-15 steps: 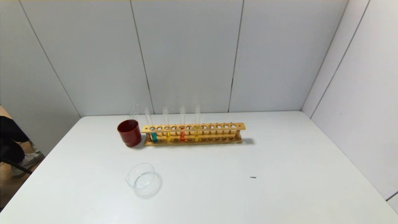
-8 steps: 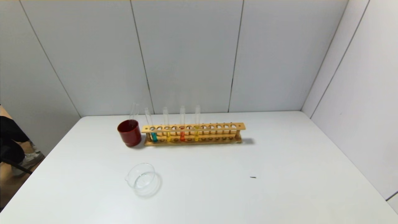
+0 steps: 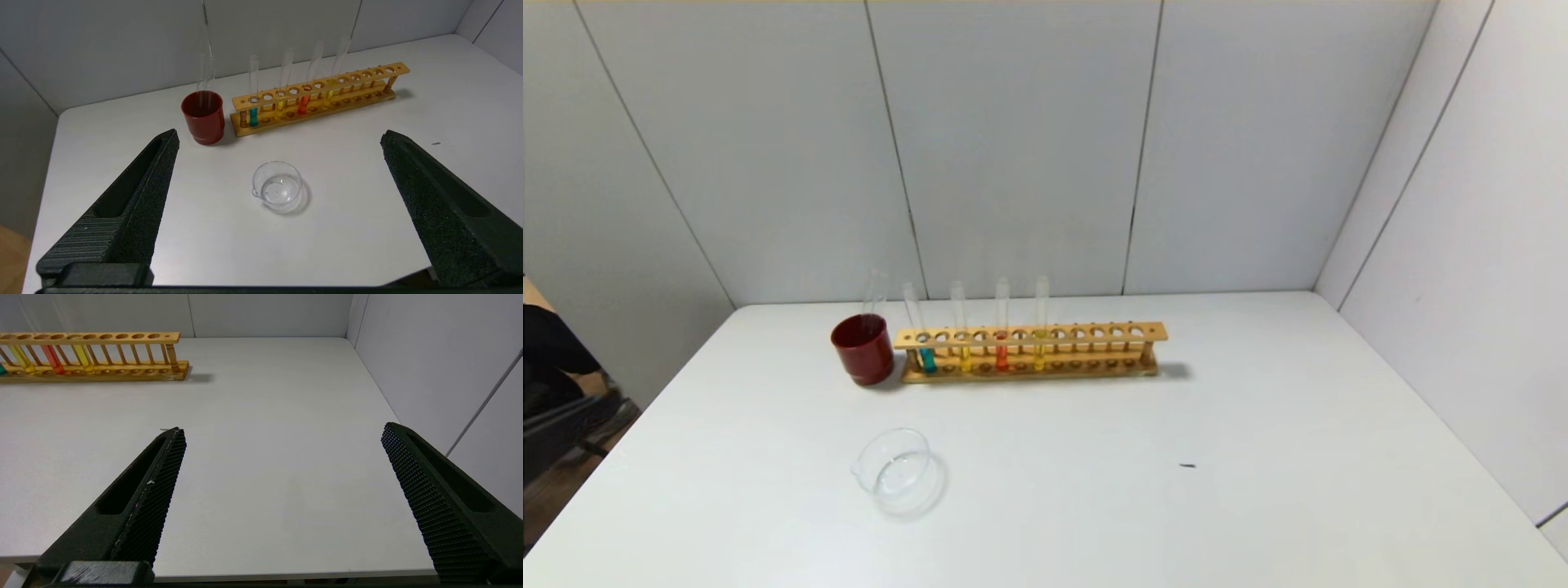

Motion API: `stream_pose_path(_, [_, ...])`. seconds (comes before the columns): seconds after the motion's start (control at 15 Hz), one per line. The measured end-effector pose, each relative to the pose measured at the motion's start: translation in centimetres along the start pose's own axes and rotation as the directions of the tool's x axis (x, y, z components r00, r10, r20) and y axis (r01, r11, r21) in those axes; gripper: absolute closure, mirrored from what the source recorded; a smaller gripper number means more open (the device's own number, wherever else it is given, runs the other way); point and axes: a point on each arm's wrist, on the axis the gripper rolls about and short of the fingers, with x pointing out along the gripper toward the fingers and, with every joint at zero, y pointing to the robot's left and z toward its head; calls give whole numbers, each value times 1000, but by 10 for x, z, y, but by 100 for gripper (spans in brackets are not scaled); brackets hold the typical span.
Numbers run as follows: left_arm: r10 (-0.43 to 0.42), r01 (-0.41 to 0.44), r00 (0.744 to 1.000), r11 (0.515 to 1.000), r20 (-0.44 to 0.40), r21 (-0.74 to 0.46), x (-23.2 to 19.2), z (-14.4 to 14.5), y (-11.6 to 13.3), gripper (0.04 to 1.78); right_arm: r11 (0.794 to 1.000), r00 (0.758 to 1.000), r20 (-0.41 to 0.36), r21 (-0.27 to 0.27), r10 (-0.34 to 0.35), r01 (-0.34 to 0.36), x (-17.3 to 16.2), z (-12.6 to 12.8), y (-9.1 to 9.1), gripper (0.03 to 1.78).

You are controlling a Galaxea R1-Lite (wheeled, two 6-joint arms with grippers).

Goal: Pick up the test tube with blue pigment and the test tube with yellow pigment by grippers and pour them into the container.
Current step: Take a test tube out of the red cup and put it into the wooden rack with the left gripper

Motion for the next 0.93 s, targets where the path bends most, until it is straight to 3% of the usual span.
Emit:
stream_pose_path(0.13, [-22,21,999,1000,-48,-16,47,11,14,8,1000,1000,0,0,0,0,0,0,0,6])
stream_pose_path(0.33, [-67,62,990,997,-127,-42,116,5,28,8,1000,1000,0,0,0,0,0,0,0,6])
stream_pose_path(0.67, [-107,95,963,994,-246,-58,215,-40,30,8,1000,1000,0,0,0,0,0,0,0,6])
stream_pose_path(0.93, [-84,78,968,996,-235,-32,275,-73,24,8,1000,1000,0,0,0,0,0,0,0,6])
